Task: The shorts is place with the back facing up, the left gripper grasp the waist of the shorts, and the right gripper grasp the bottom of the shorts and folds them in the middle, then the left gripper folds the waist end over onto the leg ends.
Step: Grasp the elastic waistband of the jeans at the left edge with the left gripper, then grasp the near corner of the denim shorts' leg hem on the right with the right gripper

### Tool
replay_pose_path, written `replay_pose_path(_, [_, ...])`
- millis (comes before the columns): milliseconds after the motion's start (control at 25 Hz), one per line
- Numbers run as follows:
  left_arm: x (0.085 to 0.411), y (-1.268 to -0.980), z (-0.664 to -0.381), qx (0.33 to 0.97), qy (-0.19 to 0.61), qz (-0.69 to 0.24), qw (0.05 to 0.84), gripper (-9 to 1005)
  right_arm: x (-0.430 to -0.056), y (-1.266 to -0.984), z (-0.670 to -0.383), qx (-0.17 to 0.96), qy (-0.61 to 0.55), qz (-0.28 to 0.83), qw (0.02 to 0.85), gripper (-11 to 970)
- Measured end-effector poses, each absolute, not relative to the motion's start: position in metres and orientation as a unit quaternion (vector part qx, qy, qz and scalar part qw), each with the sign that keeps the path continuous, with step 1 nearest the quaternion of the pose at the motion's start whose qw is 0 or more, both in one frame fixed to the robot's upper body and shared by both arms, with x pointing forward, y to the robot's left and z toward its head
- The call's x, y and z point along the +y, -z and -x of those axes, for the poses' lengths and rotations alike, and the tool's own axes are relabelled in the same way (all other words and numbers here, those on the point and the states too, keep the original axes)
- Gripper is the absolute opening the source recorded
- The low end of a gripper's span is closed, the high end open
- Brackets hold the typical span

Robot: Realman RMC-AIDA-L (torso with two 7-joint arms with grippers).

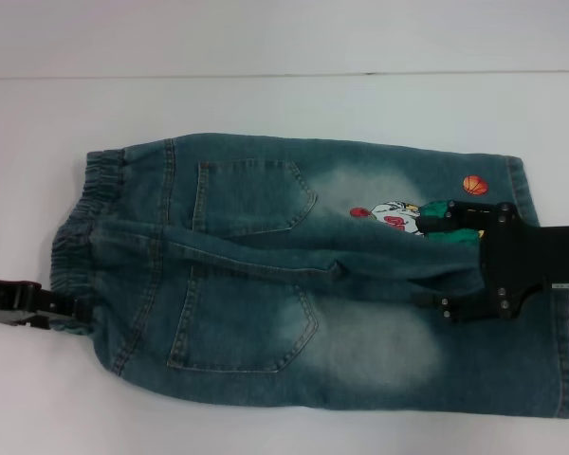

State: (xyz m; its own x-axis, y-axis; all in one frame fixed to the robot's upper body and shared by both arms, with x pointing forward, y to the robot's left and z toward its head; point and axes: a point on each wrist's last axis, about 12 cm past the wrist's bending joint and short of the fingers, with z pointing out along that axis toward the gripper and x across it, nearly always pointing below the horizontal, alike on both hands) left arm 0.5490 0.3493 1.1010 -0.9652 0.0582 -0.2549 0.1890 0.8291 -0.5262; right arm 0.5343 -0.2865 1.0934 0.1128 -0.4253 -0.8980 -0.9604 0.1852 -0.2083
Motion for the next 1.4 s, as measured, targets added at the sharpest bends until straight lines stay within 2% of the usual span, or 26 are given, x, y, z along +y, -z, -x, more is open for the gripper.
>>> replay_pose_path(80, [0.348, -1.102, -0.550, 0.949, 0.285, -0.067, 0.115, 772, -0.287, -1.093, -0.534, 0.605, -0.280, 0.573, 0.477, 877])
replay_pose_path(320, [0.347, -1.102, -0.555, 0.950, 0.277, -0.068, 0.127, 590, -0.287, -1.093, -0.534, 0.605, -0.280, 0.572, 0.478, 877])
replay_pose_path(760, [0.341, -1.095, -0.560, 0.954, 0.258, -0.081, 0.129, 367, -0.287, -1.094, -0.534, 0.605, -0.280, 0.572, 0.478, 877])
replay_pose_path(960, [0.341, -1.095, -0.559, 0.953, 0.258, -0.085, 0.131, 306, -0.287, -1.093, -0.534, 0.605, -0.280, 0.572, 0.478, 877])
replay_pose_path(1160, [0.339, -1.094, -0.558, 0.952, 0.261, -0.093, 0.130, 109, -0.287, -1.093, -0.534, 0.606, -0.280, 0.571, 0.478, 878])
replay_pose_path(1280, [0.337, -1.093, -0.557, 0.951, 0.264, -0.097, 0.130, 37, -0.288, -1.093, -0.534, 0.606, -0.280, 0.571, 0.479, 878])
replay_pose_path(1400, [0.336, -1.093, -0.557, 0.949, 0.268, -0.100, 0.134, 37, -0.289, -1.094, -0.534, 0.609, -0.279, 0.565, 0.482, 878])
